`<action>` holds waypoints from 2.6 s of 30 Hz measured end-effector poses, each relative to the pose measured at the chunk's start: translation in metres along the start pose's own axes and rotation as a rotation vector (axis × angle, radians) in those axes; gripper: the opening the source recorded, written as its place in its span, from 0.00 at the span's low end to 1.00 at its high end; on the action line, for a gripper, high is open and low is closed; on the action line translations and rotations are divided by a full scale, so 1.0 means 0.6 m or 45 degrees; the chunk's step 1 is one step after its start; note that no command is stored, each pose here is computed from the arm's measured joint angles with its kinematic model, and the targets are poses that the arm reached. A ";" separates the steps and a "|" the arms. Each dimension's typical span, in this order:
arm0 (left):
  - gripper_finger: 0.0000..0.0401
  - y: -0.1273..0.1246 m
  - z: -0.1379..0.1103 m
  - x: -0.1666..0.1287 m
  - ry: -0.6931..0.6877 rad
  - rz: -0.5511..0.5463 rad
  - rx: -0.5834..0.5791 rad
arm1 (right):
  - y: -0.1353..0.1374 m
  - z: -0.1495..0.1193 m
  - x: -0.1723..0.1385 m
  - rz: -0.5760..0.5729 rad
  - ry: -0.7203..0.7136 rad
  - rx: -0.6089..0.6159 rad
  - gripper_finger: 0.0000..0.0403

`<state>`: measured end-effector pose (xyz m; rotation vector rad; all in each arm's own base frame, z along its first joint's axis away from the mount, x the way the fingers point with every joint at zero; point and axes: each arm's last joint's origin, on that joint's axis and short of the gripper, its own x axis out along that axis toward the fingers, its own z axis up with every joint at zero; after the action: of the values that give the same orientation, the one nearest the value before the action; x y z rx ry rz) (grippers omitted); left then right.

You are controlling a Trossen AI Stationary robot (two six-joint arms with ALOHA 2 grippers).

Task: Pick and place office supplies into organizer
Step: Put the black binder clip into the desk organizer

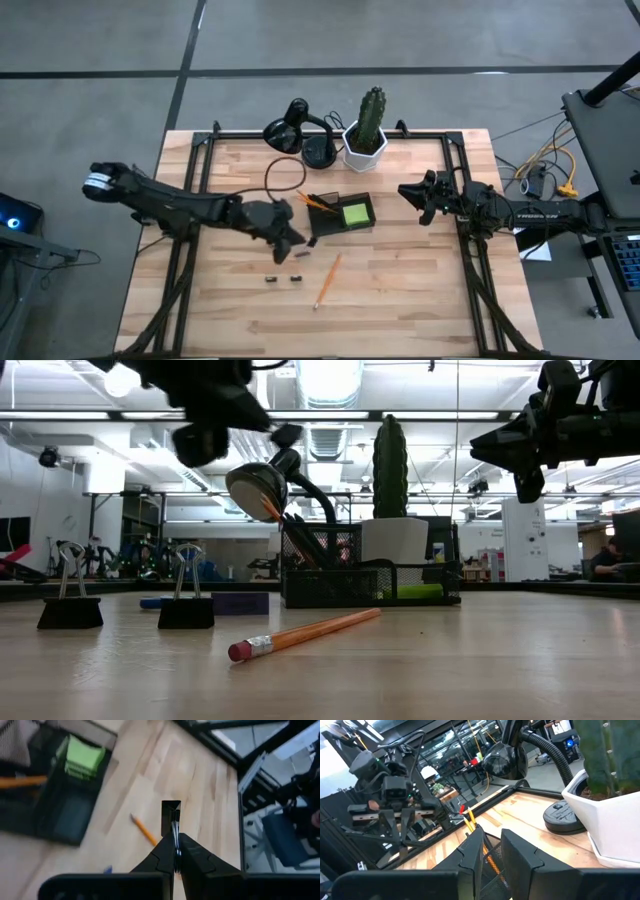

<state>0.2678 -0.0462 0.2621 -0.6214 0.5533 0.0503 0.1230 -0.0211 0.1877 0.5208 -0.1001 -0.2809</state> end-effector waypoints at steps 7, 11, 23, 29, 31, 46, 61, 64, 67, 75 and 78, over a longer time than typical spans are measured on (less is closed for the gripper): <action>0.00 0.005 0.056 0.042 -0.054 -0.029 0.090 | -0.001 0.001 0.000 -0.026 -0.015 0.000 0.15; 0.00 0.006 0.083 0.066 0.005 0.001 0.143 | -0.001 0.001 0.000 -0.027 -0.016 0.000 0.15; 0.00 0.007 0.125 0.112 0.288 0.232 0.322 | -0.002 -0.002 0.002 -0.036 -0.002 -0.002 0.15; 0.00 0.012 0.123 0.129 0.328 0.261 0.455 | -0.002 -0.002 0.002 -0.037 -0.001 -0.003 0.15; 0.00 0.016 0.118 0.132 0.347 0.270 0.472 | -0.002 -0.002 0.002 -0.036 0.000 -0.003 0.15; 0.00 0.045 0.094 0.155 0.417 0.496 0.500 | -0.004 -0.005 0.003 -0.049 0.020 -0.008 0.15; 0.00 0.059 0.074 0.164 0.488 0.531 0.496 | -0.006 -0.008 0.006 -0.089 0.029 -0.018 0.15; 0.00 0.060 0.073 0.164 0.488 0.528 0.495 | -0.006 -0.008 0.006 -0.090 0.028 -0.018 0.15; 0.00 0.062 0.070 0.164 0.499 0.532 0.493 | -0.006 -0.008 0.006 -0.091 0.027 -0.018 0.15; 0.00 0.060 0.069 0.164 0.504 0.514 0.485 | -0.006 -0.008 0.006 -0.091 0.027 -0.017 0.15; 0.00 0.060 0.069 0.164 0.505 0.513 0.485 | -0.006 -0.008 0.006 -0.091 0.027 -0.017 0.15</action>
<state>0.3644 -0.0054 0.2206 -0.1365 1.0391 0.1991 0.1263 -0.0231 0.1819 0.5144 -0.0587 -0.3458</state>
